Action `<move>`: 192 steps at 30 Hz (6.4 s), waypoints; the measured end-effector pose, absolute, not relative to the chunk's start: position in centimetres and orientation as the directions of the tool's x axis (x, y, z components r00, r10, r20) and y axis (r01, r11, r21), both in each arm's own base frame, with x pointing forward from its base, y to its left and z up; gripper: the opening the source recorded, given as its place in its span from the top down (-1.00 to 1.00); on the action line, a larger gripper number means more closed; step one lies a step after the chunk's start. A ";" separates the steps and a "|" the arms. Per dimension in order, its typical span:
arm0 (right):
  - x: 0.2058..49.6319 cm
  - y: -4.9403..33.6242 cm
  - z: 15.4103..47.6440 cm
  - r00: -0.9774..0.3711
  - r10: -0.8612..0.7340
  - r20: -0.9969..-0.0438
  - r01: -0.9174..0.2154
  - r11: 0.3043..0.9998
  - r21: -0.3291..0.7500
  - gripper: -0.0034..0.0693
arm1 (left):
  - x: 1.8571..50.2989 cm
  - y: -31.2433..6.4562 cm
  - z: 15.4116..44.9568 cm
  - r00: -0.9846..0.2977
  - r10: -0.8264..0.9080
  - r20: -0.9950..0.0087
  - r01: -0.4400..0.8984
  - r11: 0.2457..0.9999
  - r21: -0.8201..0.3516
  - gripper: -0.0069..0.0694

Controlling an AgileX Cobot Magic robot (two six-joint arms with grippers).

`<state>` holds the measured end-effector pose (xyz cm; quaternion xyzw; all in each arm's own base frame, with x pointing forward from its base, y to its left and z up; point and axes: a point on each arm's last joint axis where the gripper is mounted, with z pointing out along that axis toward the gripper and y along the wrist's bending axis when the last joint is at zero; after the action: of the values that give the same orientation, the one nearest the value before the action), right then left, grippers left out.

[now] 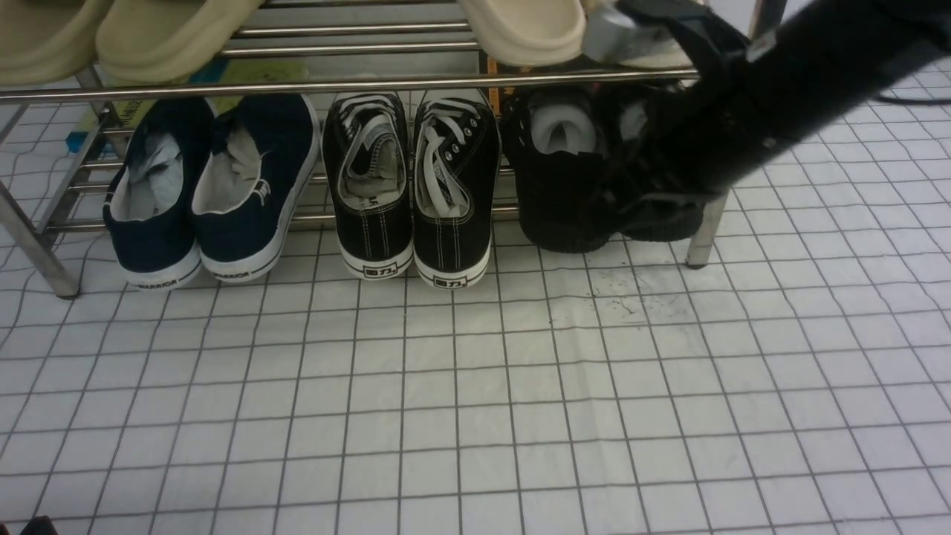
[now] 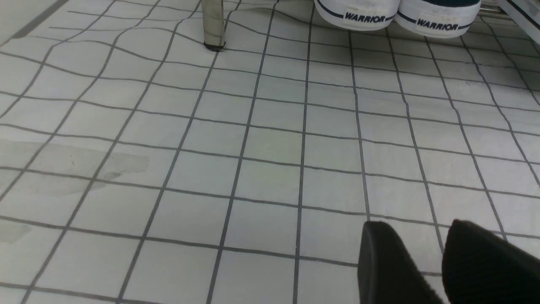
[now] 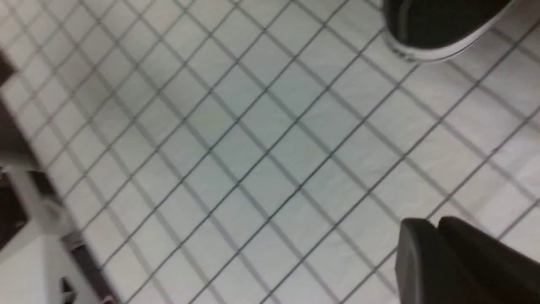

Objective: Take the shoes off the shelf with your hand from the white checkered tablecloth.

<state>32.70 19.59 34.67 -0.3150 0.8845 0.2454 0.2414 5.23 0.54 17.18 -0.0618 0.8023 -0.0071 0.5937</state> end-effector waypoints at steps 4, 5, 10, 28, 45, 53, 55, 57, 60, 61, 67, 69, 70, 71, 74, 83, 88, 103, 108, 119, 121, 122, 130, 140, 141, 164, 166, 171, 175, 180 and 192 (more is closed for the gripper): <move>35.5 21.6 34.4 -0.658 -0.477 -0.582 -0.661 0.736 0.144 0.36 | 5.2 0.5 17.2 -0.287 -0.108 -0.952 -0.091 0.992 -0.085 0.19; 36.1 21.9 34.2 -0.652 -0.482 -0.585 -0.659 0.742 0.124 0.29 | 5.2 0.5 17.2 -0.287 -0.108 -0.952 -0.091 0.992 -0.085 0.19; 38.3 22.7 33.3 -0.608 -0.483 -0.630 -0.644 0.765 0.036 -0.06 | 5.2 0.5 17.2 -0.287 -0.108 -0.952 -0.091 0.992 -0.085 0.19; 41.8 23.5 27.4 -0.588 -0.540 -0.602 -0.629 0.773 -0.080 -0.02 | 5.2 0.5 17.2 -0.287 -0.108 -0.952 -0.091 0.992 -0.085 0.19; 36.7 21.6 32.8 -0.684 -0.574 -0.450 -0.656 0.754 0.036 0.86 | 5.2 0.5 17.2 -0.287 -0.107 -0.952 -0.091 0.992 -0.084 0.19; 33.8 20.6 36.1 -0.684 -0.560 -0.468 -0.667 0.739 0.091 0.86 | 5.2 0.5 17.2 -0.287 -0.107 -0.952 -0.091 0.992 -0.084 0.19; 33.1 20.4 36.5 -0.687 -0.554 -0.471 -0.667 0.737 0.106 0.86 | 5.2 0.5 17.2 -0.287 -0.107 -0.952 -0.091 0.992 -0.084 0.19; 32.0 19.9 37.2 -0.688 -0.545 -0.479 -0.667 0.735 0.122 0.86 | 5.2 0.5 17.2 -0.288 -0.107 -0.952 -0.091 0.992 -0.084 0.19; 30.0 19.2 37.8 -0.696 -0.530 -0.484 -0.666 0.728 0.160 0.86 | 5.2 0.5 17.2 -0.288 -0.107 -0.952 -0.091 0.992 -0.084 0.19; 29.8 19.2 37.7 -0.700 -0.530 -0.478 -0.665 0.727 0.169 0.86 | 5.2 0.5 17.2 -0.288 -0.107 -0.952 -0.091 0.992 -0.084 0.19; 25.9 17.9 37.4 -0.736 -0.508 -0.447 -0.654 0.704 0.277 0.86 | 5.2 0.5 17.2 -0.288 -0.107 -0.952 -0.091 0.992 -0.084 0.19; 25.2 17.7 36.8 -0.748 -0.511 -0.424 -0.647 0.703 0.294 0.86 | 5.2 0.5 17.2 -0.288 -0.107 -0.952 -0.091 0.992 -0.084 0.19; 25.0 17.6 36.5 -0.753 -0.514 -0.411 -0.644 0.703 0.301 0.86 | 5.2 0.5 17.2 -0.288 -0.107 -0.952 -0.091 0.992 -0.084 0.19; 24.9 17.5 36.2 -0.758 -0.517 -0.397 -0.641 0.705 0.305 0.86 | 5.2 0.5 17.2 -0.288 -0.107 -0.952 -0.091 0.992 -0.084 0.19; 24.7 17.7 35.5 -0.762 -0.527 -0.377 -0.640 0.705 0.307 0.86 | 5.2 0.5 17.2 -0.288 -0.107 -0.952 -0.091 0.992 -0.084 0.19; 23.4 19.9 35.7 -0.697 -0.600 -0.392 -0.711 0.648 0.272 0.86 | 5.2 0.5 17.2 -0.288 -0.107 -0.952 -0.091 0.992 -0.084 0.19; 23.5 21.6 35.7 -0.644 -0.659 -0.389 -0.758 0.619 0.205 0.86 | 5.2 0.5 17.2 -0.288 -0.107 -0.952 -0.091 0.992 -0.084 0.19; 28.4 23.7 33.8 -0.533 -0.664 -0.524 -0.774 0.633 -0.016 0.85 | 5.2 0.5 17.2 -0.288 -0.107 -0.952 -0.091 0.992 -0.084 0.19; 29.4 24.7 32.3 -0.536 -0.655 -0.533 -0.774 0.633 0.000 0.85 | 5.2 0.5 17.2 -0.288 -0.107 -0.952 -0.091 0.992 -0.084 0.19; 30.7 26.2 27.5 -0.598 -0.686 -0.415 -0.773 0.631 0.071 0.81 | 5.2 0.5 17.2 -0.288 -0.107 -0.952 -0.091 0.992 -0.084 0.19; 30.7 26.6 26.8 -0.619 -0.674 -0.403 -0.764 0.635 0.112 0.74 | 5.2 0.5 17.2 -0.288 -0.107 -0.952 -0.091 0.992 -0.084 0.19; 30.7 26.8 26.6 -0.626 -0.669 -0.401 -0.761 0.637 0.127 0.68 | 5.2 0.5 17.2 -0.288 -0.107 -0.952 -0.091 0.992 -0.084 0.19; 30.2 26.8 27.0 -0.646 -0.690 -0.327 -0.760 0.624 0.182 -0.12 | 5.2 0.5 17.2 -0.288 -0.107 -0.952 -0.091 0.992 -0.084 0.19; 32.7 25.1 34.5 -0.633 -0.651 -0.419 -0.673 0.730 -0.119 0.62 | 5.2 0.5 17.2 -0.288 -0.107 -0.952 -0.091 0.992 -0.084 0.19; 32.7 25.1 34.5 -0.635 -0.649 -0.419 -0.667 0.734 -0.126 0.70 | 5.2 0.5 17.2 -0.288 -0.107 -0.952 -0.091 0.992 -0.084 0.19; 41.7 19.1 30.7 -0.751 -0.322 -0.576 -0.321 0.941 -0.107 -0.46 | 5.2 0.5 17.2 -0.288 -0.107 -0.951 -0.091 0.992 -0.084 0.19; 42.0 19.3 30.4 -0.740 -0.326 -0.589 -0.327 0.939 -0.110 -0.52 | 5.2 0.5 17.2 -0.288 -0.107 -0.951 -0.091 0.992 -0.084 0.19; 42.7 19.5 29.3 -0.729 -0.349 -0.588 -0.340 0.931 -0.131 -0.53 | 5.2 0.5 17.2 -0.288 -0.107 -0.951 -0.091 0.992 -0.084 0.19; 43.2 19.7 28.1 -0.733 -0.366 -0.573 -0.347 0.926 -0.148 -0.44 | 5.2 0.5 17.2 -0.288 -0.107 -0.951 -0.091 0.992 -0.084 0.19; 43.4 19.7 27.5 -0.738 -0.375 -0.561 -0.349 0.924 -0.157 -0.27 | 5.2 0.5 17.2 -0.288 -0.107 -0.951 -0.091 0.992 -0.084 0.19; 42.9 19.4 29.7 -0.723 -0.420 -0.548 -0.379 0.905 -0.194 -0.31 | 5.2 0.5 17.2 -0.288 -0.107 -0.951 -0.091 0.992 -0.084 0.19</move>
<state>42.94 19.39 29.66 -0.2155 0.9275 -0.0341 0.3035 5.23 0.54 17.17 -0.0617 0.8026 -0.0069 0.5933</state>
